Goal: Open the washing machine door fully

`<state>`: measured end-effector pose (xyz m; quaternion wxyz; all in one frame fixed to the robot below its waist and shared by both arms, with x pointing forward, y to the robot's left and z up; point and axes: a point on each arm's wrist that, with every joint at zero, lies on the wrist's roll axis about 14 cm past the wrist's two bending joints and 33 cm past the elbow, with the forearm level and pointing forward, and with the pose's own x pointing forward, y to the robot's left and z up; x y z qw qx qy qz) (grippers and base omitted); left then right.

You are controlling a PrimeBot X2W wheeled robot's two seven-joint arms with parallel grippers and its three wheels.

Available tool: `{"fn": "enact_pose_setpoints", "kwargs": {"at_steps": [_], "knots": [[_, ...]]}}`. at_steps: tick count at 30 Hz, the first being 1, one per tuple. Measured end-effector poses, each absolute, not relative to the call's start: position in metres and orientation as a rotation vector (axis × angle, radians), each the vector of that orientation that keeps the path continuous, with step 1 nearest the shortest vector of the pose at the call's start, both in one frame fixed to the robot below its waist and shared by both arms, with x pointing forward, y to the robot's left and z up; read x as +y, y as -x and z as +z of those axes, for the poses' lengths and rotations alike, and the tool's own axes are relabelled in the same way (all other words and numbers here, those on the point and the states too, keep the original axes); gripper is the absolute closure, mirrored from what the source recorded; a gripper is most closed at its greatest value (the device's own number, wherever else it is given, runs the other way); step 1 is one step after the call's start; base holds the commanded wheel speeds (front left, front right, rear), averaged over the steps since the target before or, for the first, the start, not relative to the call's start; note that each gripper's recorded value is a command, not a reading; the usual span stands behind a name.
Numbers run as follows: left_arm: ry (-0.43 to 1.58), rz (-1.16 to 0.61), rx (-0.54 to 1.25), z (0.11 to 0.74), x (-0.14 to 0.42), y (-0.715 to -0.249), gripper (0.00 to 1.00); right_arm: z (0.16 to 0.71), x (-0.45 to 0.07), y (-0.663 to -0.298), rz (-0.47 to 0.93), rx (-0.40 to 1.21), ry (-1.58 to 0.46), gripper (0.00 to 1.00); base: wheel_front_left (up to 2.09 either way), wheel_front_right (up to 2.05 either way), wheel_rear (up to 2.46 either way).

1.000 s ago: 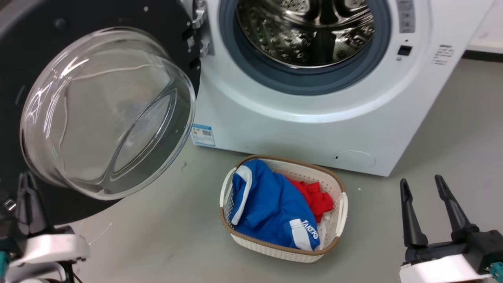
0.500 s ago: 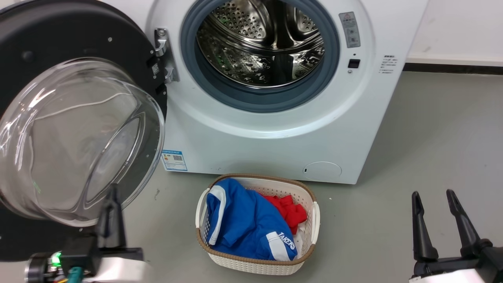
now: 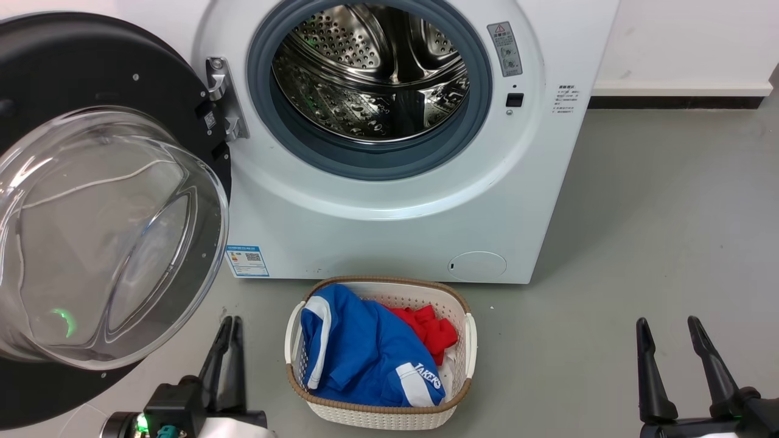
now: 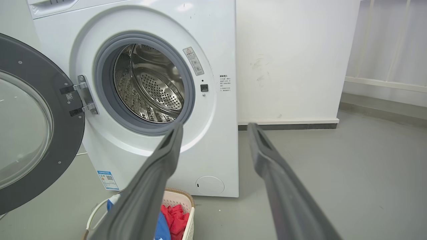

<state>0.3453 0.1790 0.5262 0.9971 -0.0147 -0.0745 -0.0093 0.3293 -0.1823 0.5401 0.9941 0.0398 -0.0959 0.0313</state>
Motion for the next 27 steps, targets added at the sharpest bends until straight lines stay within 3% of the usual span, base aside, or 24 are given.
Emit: {"fn": "enact_pose_setpoints", "kwargs": {"at_steps": [1, 19, 20, 27], "knots": [[0.030, -0.021, -0.148, 0.526, 0.178, -0.345, 0.00, 0.539, -0.183, -0.329, 0.061, -0.190, -0.082, 0.00, 0.00, 0.00, 0.00], [0.010, -0.030, -0.129, 0.520, 0.172, -0.344, 0.00, 0.536, -0.184, -0.327, 0.056, -0.181, -0.098, 0.00, 0.00, 0.00, 0.00], [0.010, -0.029, -0.123, 0.518, 0.173, -0.344, 1.00, 0.534, -0.184, -0.327, 0.056, -0.175, -0.098, 1.00, 0.00, 0.00, 0.00], [0.057, -0.010, -0.032, 0.492, 0.177, -0.338, 1.00, 0.515, -0.185, -0.325, 0.043, -0.111, -0.147, 1.00, 0.00, 0.00, 0.00]]}}
